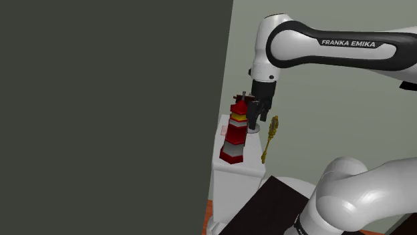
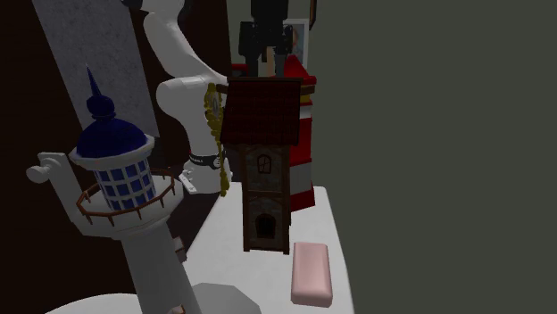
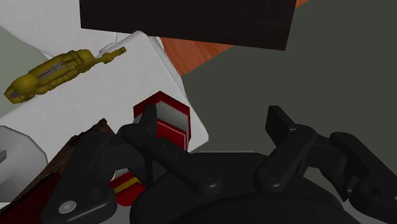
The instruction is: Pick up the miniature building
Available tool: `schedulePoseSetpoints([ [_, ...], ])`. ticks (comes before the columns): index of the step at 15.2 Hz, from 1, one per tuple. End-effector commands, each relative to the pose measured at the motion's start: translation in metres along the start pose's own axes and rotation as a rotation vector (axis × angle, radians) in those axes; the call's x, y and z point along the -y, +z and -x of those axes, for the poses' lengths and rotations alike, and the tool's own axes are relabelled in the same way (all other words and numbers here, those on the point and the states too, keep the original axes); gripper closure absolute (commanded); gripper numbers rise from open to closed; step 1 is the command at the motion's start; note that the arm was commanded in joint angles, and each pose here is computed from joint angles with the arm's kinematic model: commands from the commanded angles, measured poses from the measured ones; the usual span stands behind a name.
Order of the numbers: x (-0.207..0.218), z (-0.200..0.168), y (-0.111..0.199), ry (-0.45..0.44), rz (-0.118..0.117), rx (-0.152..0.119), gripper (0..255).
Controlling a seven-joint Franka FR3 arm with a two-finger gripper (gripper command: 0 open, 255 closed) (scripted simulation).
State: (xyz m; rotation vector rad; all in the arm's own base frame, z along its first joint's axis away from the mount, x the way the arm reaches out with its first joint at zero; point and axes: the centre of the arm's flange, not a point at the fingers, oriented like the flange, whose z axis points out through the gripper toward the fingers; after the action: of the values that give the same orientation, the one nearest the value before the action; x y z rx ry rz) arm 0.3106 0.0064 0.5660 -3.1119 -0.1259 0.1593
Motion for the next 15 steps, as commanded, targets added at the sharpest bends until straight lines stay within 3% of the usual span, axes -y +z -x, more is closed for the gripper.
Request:
schedulePoseSetpoints([
  [1, 0.000, 0.000, 0.000, 0.000, 0.000, 0.000, 0],
  [15, -0.120, -0.109, -0.079, 0.104, -0.001, -0.044, 0],
])
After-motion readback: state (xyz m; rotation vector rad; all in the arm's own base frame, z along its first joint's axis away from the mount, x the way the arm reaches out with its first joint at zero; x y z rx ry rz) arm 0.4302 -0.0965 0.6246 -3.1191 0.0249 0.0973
